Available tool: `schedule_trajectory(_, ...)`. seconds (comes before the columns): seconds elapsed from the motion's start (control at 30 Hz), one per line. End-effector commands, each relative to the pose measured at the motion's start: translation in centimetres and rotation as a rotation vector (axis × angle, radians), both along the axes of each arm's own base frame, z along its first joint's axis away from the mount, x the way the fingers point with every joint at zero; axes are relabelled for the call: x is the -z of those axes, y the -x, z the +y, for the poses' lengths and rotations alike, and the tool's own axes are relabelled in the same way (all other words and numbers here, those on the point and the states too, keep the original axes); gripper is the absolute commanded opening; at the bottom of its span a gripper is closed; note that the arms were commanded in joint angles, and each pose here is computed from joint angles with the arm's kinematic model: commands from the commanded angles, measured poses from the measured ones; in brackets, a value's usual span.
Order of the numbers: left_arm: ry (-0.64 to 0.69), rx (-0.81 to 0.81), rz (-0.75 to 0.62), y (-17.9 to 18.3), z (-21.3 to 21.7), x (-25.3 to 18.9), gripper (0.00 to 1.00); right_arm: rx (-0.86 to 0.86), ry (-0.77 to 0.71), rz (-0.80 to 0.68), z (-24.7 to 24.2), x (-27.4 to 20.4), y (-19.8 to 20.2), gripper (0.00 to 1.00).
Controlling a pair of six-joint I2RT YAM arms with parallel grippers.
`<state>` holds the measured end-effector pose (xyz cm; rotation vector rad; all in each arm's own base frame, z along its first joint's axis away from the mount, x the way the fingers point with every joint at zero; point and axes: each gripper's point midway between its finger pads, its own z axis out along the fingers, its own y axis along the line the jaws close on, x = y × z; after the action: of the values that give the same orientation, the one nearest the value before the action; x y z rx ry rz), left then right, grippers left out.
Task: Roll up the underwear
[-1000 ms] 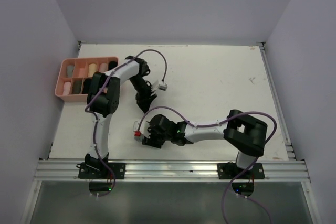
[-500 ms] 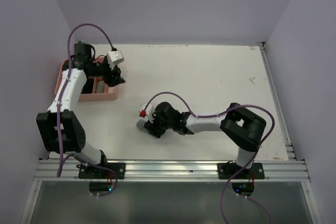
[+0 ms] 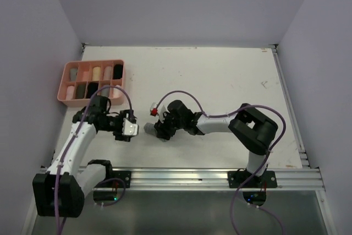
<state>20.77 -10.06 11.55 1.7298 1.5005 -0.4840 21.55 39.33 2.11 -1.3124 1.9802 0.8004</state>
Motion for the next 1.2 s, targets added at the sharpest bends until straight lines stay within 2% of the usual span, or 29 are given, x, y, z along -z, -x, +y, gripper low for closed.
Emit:
schedule_trajectory(0.0, -0.014, 0.120, -0.224, -0.6, -2.4, 0.4, 0.76, 0.003, 0.262, 0.165, -5.8, 7.4, 3.4, 0.39)
schedule_trajectory(0.1, 0.001, 0.123, -0.289, -0.8, -4.8, 0.7, 0.78, -0.002, 0.253, 0.162, -5.7, 7.3, 3.4, 0.38)
schedule_trajectory(0.23, 0.005, 0.166, -0.225, -0.3, -7.3, 2.4, 0.79, -0.010, 0.240, 0.161, -5.5, 7.1, 3.4, 0.37)
schedule_trajectory(0.37, 0.003, 0.167, -0.248, -1.9, -8.2, 2.7, 0.80, -0.016, 0.231, 0.164, -5.5, 7.1, 3.5, 0.36)
schedule_trajectory(0.77, -0.101, 0.211, -0.156, -2.8, -9.2, 7.4, 0.80, -0.024, 0.207, 0.158, -5.3, 6.8, 3.7, 0.35)
schedule_trajectory(0.93, -0.176, 0.205, -0.087, -3.2, -8.7, 9.3, 0.74, -0.031, 0.194, 0.154, -5.4, 6.7, 3.9, 0.34)
schedule_trajectory(1.03, -0.211, 0.233, -0.038, -2.6, -8.4, 10.2, 0.67, -0.027, 0.187, 0.156, -5.4, 6.6, 3.8, 0.33)
schedule_trajectory(1.17, -0.269, 0.254, 0.028, -1.8, -7.7, 11.1, 0.47, -0.010, 0.173, 0.155, -5.4, 6.2, 3.4, 0.34)
